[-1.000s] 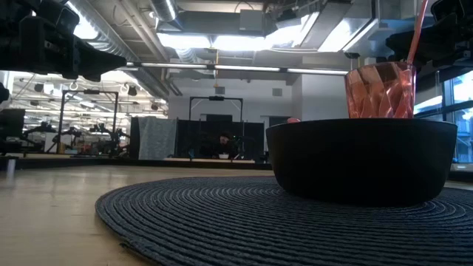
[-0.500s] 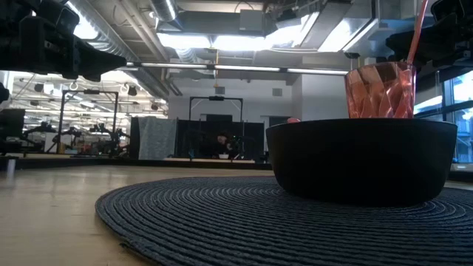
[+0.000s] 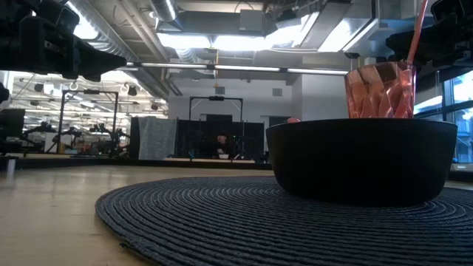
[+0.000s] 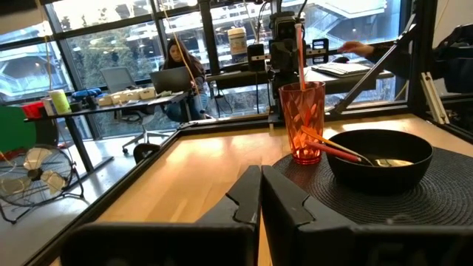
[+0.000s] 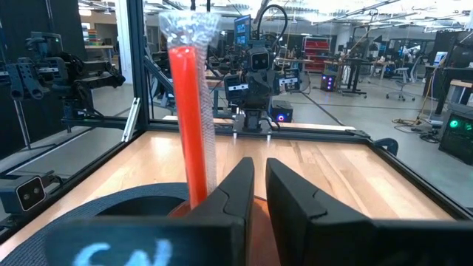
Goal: Pick & Place Utensil
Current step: Return to Home Position
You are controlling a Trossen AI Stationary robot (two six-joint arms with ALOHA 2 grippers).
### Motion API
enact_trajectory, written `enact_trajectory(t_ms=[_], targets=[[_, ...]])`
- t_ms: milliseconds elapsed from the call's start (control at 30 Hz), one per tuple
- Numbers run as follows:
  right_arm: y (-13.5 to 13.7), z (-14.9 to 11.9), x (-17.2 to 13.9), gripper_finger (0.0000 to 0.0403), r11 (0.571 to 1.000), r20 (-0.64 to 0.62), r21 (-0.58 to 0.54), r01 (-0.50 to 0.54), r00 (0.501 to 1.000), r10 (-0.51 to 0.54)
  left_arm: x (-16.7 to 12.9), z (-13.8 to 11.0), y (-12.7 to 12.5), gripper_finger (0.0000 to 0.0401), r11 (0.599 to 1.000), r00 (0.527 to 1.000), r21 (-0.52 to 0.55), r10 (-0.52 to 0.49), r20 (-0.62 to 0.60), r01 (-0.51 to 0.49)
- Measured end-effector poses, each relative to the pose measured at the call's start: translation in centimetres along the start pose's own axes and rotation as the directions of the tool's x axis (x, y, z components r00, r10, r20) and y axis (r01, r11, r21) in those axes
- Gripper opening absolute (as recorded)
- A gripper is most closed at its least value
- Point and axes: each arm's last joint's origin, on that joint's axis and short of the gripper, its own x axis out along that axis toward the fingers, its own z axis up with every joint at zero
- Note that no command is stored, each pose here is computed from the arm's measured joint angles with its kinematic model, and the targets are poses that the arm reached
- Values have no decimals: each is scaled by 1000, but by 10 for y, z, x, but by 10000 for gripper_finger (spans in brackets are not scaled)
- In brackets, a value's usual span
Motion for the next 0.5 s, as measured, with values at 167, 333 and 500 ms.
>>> enact_trajectory(t_ms=[167,333,500], targets=[[0,0,0,39,1000,0,0,0,1000,0,0,0,0,5,1000,1000,0,0,0,0],[0,0,0,39,1000,0,0,0,1000,0,0,0,0,8,1000,1000,0,0,0,0],[0,0,0,39,1000,0,0,0,1000,0,0,0,0,5,1000,1000,0,0,0,0]])
